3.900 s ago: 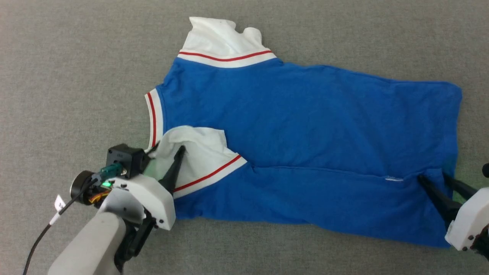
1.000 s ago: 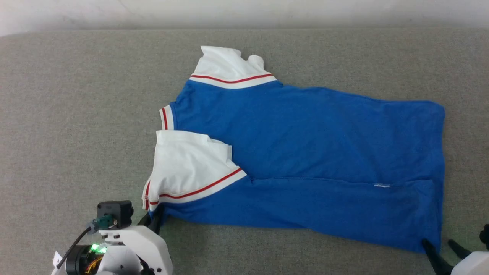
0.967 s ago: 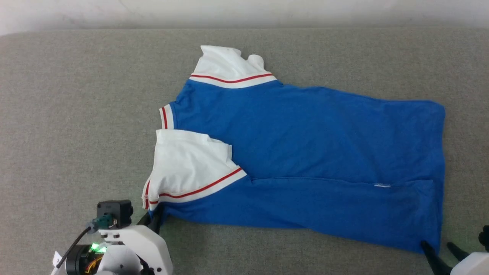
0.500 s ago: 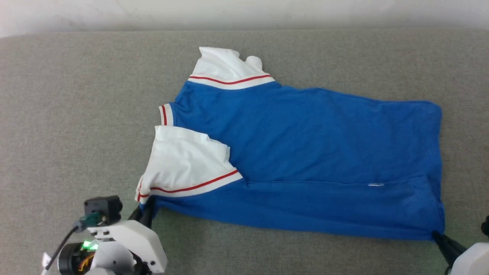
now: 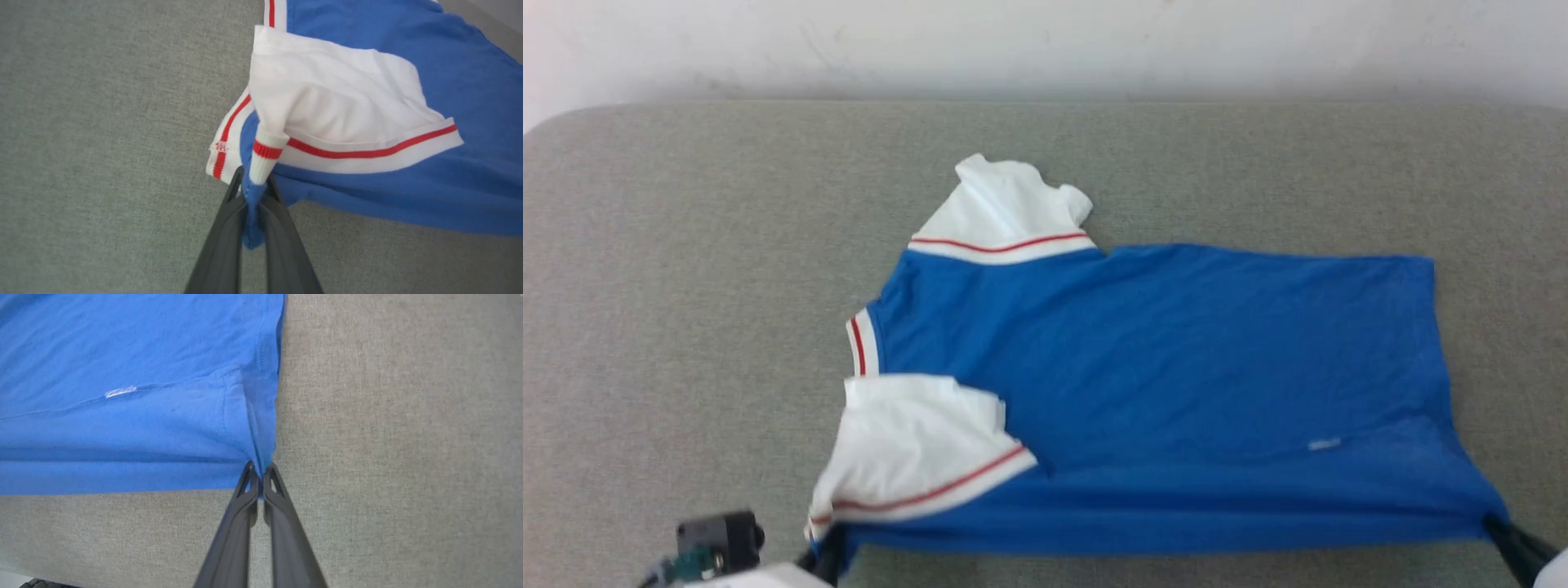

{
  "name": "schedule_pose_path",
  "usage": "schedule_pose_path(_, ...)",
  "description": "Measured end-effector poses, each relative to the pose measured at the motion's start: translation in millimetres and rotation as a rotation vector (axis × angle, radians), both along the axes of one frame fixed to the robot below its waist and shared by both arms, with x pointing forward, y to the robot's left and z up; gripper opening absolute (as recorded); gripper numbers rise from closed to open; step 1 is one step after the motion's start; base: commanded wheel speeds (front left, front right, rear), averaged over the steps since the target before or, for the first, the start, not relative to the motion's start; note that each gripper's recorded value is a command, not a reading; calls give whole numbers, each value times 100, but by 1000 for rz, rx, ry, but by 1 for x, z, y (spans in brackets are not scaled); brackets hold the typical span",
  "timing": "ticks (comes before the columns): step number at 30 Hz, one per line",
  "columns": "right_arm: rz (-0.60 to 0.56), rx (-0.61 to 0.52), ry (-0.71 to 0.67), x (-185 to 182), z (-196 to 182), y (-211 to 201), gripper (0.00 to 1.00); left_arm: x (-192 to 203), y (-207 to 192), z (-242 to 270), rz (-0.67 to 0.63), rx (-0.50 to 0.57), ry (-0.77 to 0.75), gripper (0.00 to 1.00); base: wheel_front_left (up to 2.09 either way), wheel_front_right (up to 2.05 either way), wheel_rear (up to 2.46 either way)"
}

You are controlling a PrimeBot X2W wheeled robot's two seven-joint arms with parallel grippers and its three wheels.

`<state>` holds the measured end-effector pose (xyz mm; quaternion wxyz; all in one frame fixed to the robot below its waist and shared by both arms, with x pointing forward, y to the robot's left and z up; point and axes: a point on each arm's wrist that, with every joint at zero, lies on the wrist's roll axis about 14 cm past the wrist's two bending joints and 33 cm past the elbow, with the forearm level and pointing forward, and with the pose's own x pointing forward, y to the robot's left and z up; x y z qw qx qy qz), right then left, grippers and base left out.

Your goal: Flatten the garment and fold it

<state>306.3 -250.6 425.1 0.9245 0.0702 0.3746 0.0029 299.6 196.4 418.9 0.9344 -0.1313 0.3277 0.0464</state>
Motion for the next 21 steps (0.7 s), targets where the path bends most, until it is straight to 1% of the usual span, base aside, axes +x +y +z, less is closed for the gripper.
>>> schedule_pose_path(4,-23,-1,91,-22,-13,-3,0,-27,-7,-14,31,-56,78,0,0,0,0)
schedule_pose_path(8,-36,-24,119,-33,-17,-9,0,-45,-11,-26,59,-93,122,0,0,0,0)
schedule_pose_path(9,-37,-22,119,-34,-18,-8,0,-46,-12,-28,66,-102,121,11,0,0,0)
schedule_pose_path(10,-38,-24,121,-35,-19,-8,0,-47,-11,-31,69,-102,122,31,0,0,0)
schedule_pose_path(11,-39,-22,117,-35,-20,-7,0,-48,-10,-33,71,-101,119,49,0,0,0)
schedule_pose_path(12,-41,-19,108,-35,-20,-6,0,-49,-9,-35,80,-103,115,73,0,0,0)
schedule_pose_path(13,-43,-17,100,-34,-21,-5,0,-48,-9,-37,85,-108,111,91,0,0,0)
schedule_pose_path(14,-41,-16,97,-34,-22,-3,17,-48,-8,-39,90,-109,108,100,0,0,0)
schedule_pose_path(15,-38,-13,91,-34,-23,-2,100,-46,-7,-41,91,-108,103,100,0,0,0)
schedule_pose_path(21,-45,9,37,-29,-18,2,100,-37,-5,-38,91,-117,57,100,0,0,0)
